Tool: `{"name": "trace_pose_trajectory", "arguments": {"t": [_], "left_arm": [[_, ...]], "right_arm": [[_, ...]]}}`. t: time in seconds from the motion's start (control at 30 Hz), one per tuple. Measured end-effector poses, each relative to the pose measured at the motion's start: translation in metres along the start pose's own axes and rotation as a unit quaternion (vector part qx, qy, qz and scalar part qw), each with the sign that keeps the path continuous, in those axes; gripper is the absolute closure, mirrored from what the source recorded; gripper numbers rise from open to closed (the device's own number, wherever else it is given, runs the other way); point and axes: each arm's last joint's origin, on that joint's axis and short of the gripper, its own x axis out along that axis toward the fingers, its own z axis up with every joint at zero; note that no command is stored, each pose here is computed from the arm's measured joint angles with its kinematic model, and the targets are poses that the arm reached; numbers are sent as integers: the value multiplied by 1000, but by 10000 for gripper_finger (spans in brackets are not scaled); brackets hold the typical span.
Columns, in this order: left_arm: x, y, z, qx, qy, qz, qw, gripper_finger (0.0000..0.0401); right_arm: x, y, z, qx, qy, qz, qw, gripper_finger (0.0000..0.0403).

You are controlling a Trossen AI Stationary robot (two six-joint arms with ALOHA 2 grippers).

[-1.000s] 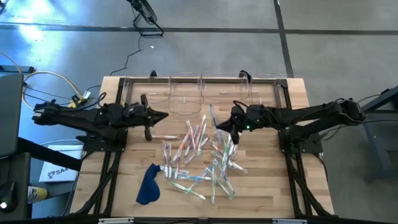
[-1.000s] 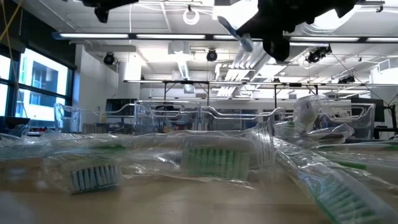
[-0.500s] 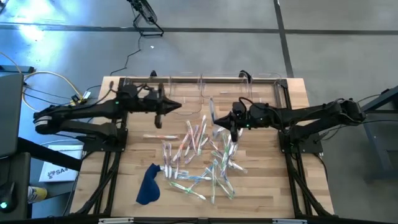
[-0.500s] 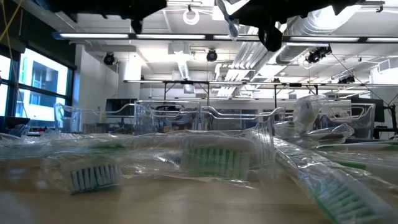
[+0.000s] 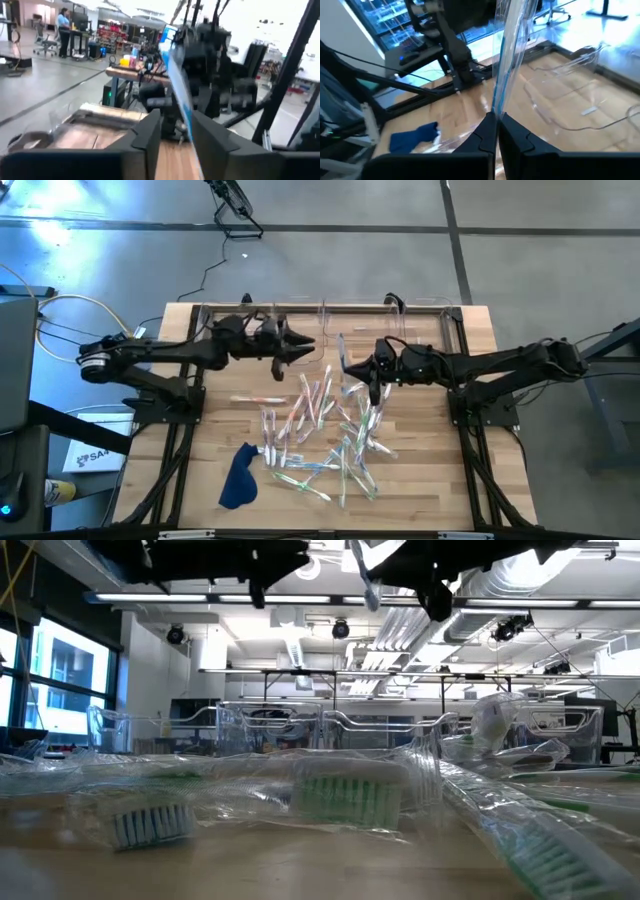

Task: Pick & Place Toothbrushes
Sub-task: Put the blue toothbrush into the left transparent bin

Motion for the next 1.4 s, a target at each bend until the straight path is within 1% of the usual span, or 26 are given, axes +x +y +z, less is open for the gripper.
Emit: {"name": "trace_pose_trajectory", "arguments": {"t": [0.1, 0.17, 0.23, 0.37, 0.5, 0.7, 0.93, 1.13, 1.2, 1.23, 1.4], "left_arm": [[15, 1, 8, 3, -2, -31, 1000, 258], [25, 2, 14, 2, -3, -42, 999, 254], [35, 3, 18, 2, 1, -43, 999, 254], [45, 7, 18, -6, 37, -33, 999, 254], [50, 8, 17, -10, 52, -30, 998, 254], [52, 9, 17, -15, 55, -30, 998, 254], [52, 9, 15, -18, 64, -29, 997, 254], [62, 0, 0, -25, 80, -43, 996, 254], [65, -1, -5, -27, 87, -36, 995, 254], [65, -1, -6, -27, 86, -34, 995, 254], [67, -2, 2, -14, 43, -41, 998, 254]], "right_arm": [[2, -1, -2, -17, 2, -12, 1000, 399], [4, -1, -3, -28, -3, -19, 999, 399], [5, 0, -4, -36, -3, -28, 999, 399], [2, 4, -3, -62, -20, -55, 996, 399], [1, 7, -4, -88, -22, -61, 994, 399], [1, 7, -3, -93, -31, -73, 993, 399], [2, 7, -3, -97, -33, -71, 992, 399], [2, 7, -3, -97, -32, -71, 992, 399], [2, 7, -3, -97, -31, -71, 992, 399], [3, 7, -3, -97, -31, -72, 992, 399], [3, 7, -4, -97, -28, -71, 992, 399]]}}
